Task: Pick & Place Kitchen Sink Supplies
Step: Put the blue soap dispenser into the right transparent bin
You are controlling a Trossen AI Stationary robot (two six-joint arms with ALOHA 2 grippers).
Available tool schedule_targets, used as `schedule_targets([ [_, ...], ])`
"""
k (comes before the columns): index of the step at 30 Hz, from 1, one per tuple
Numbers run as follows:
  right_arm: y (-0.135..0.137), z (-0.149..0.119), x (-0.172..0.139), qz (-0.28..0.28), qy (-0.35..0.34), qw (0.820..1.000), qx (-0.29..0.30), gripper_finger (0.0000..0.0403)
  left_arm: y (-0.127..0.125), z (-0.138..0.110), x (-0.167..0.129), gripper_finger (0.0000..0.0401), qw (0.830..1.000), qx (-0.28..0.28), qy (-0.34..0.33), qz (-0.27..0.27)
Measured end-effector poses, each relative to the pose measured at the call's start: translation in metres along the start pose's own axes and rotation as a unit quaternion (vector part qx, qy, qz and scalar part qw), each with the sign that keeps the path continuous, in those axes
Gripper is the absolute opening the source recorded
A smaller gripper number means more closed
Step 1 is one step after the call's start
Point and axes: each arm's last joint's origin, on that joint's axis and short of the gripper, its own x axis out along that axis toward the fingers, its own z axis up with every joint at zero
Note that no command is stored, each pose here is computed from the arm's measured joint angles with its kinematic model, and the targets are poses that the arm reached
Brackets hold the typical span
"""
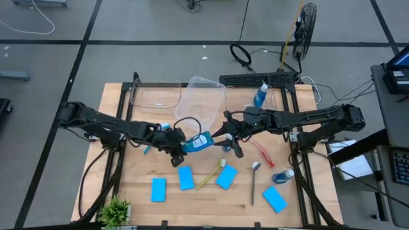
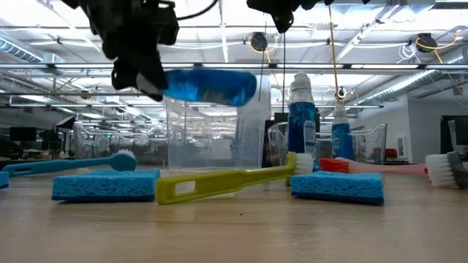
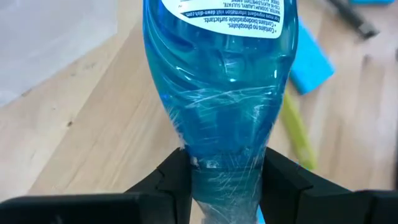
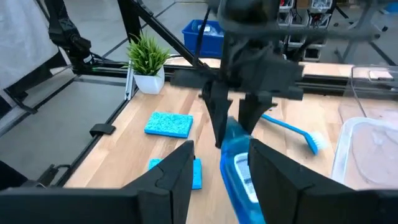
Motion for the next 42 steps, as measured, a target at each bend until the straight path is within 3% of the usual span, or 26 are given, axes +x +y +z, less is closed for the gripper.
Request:
schedule_targets([
  [8, 0.008, 0.000, 0.002, 0.008, 0.001, 0.993, -0.116, 0.0141, -0.022, 0.033, -0.026, 0.0137, 0.998, -0.029, -0.041, -0.030],
  [13, 0.012, 0.000, 0.003, -0.045, 0.010, 0.980, -0.193, 0.0142, -0.028, 0.056, -0.049, 0.0137, 0.996, -0.062, -0.067, -0.024],
  [23, 0.026, 0.008, 0.004, -0.188, 0.025, 0.912, -0.363, 0.0142, -0.019, 0.076, -0.067, 0.0137, 0.984, -0.161, -0.079, -0.003],
  [29, 0.038, 0.013, 0.004, -0.220, 0.030, 0.867, -0.446, 0.0163, -0.013, 0.082, -0.068, 0.0137, 0.975, -0.204, -0.093, -0.003],
  [36, 0.037, 0.010, 0.014, -0.246, 0.037, 0.851, -0.463, 0.0218, -0.012, 0.097, -0.065, 0.0137, 0.963, -0.225, -0.141, -0.034],
  [42, 0.033, 0.003, 0.026, -0.279, 0.082, 0.814, -0.502, 0.0244, -0.012, 0.101, -0.053, 0.0137, 0.960, -0.240, -0.142, -0.034],
])
